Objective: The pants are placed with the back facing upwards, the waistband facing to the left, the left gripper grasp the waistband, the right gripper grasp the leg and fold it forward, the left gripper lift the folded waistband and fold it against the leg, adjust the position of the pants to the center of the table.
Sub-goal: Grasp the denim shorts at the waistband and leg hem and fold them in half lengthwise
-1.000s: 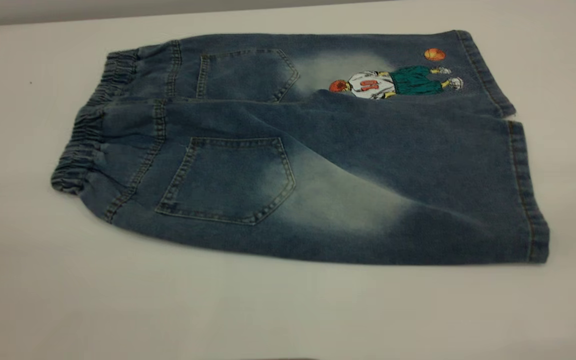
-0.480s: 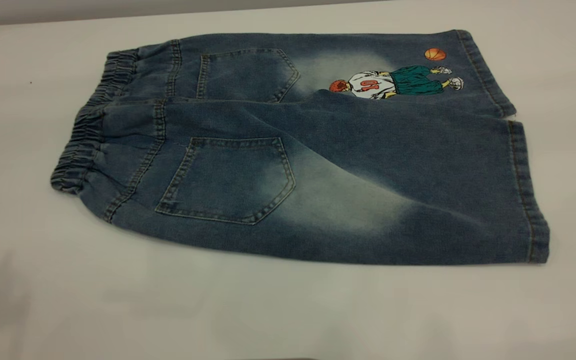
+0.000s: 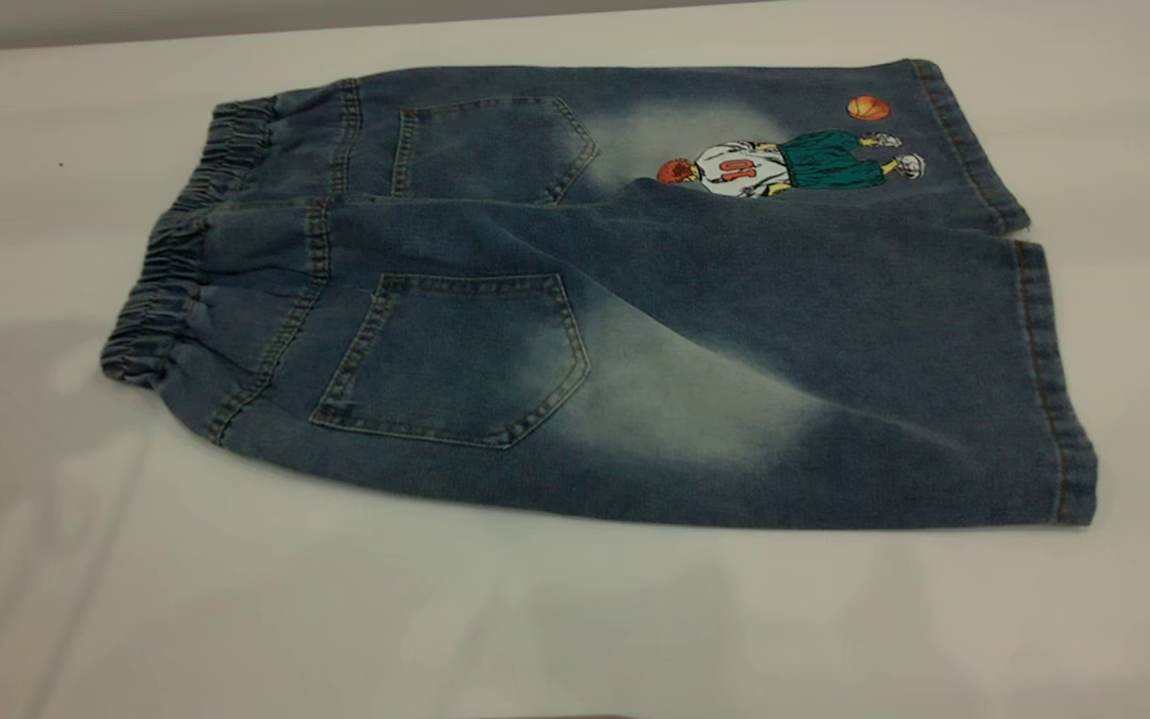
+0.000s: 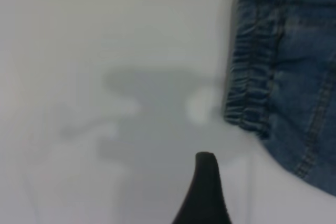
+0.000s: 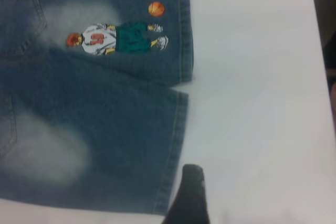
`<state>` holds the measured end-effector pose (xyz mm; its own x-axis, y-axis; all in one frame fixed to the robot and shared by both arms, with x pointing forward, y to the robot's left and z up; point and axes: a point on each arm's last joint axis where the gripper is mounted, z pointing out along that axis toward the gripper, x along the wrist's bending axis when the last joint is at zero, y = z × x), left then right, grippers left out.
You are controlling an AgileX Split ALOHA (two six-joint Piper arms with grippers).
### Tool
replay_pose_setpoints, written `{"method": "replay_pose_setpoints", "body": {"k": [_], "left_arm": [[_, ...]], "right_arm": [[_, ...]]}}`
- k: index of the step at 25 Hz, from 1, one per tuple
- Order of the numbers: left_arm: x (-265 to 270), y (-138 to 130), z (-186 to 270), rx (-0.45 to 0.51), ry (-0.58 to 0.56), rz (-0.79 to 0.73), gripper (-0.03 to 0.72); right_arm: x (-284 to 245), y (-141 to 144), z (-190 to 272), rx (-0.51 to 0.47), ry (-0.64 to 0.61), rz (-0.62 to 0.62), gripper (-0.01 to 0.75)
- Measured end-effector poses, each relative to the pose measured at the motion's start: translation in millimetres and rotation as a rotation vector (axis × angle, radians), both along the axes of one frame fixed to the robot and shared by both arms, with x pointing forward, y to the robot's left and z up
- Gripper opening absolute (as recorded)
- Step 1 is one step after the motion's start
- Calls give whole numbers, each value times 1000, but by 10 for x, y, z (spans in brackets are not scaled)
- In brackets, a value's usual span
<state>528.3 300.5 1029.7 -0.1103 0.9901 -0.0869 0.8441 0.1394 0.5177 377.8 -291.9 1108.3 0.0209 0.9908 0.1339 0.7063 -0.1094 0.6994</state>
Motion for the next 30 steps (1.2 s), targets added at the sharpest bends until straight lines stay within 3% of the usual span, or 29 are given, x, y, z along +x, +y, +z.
{"method": "replay_pose_setpoints", "body": {"k": [12, 24, 30], "left_arm": [[323, -19, -845, -17, 226, -15, 549], [480, -42, -1424, -30, 284, -45, 549], [525, -220, -1687, -18, 288, -98, 549]], "right_arm": [[179, 9, -119, 17, 77, 0, 571], [182, 9, -116, 17, 72, -1, 571], [185, 9, -114, 17, 69, -1, 571]]}}
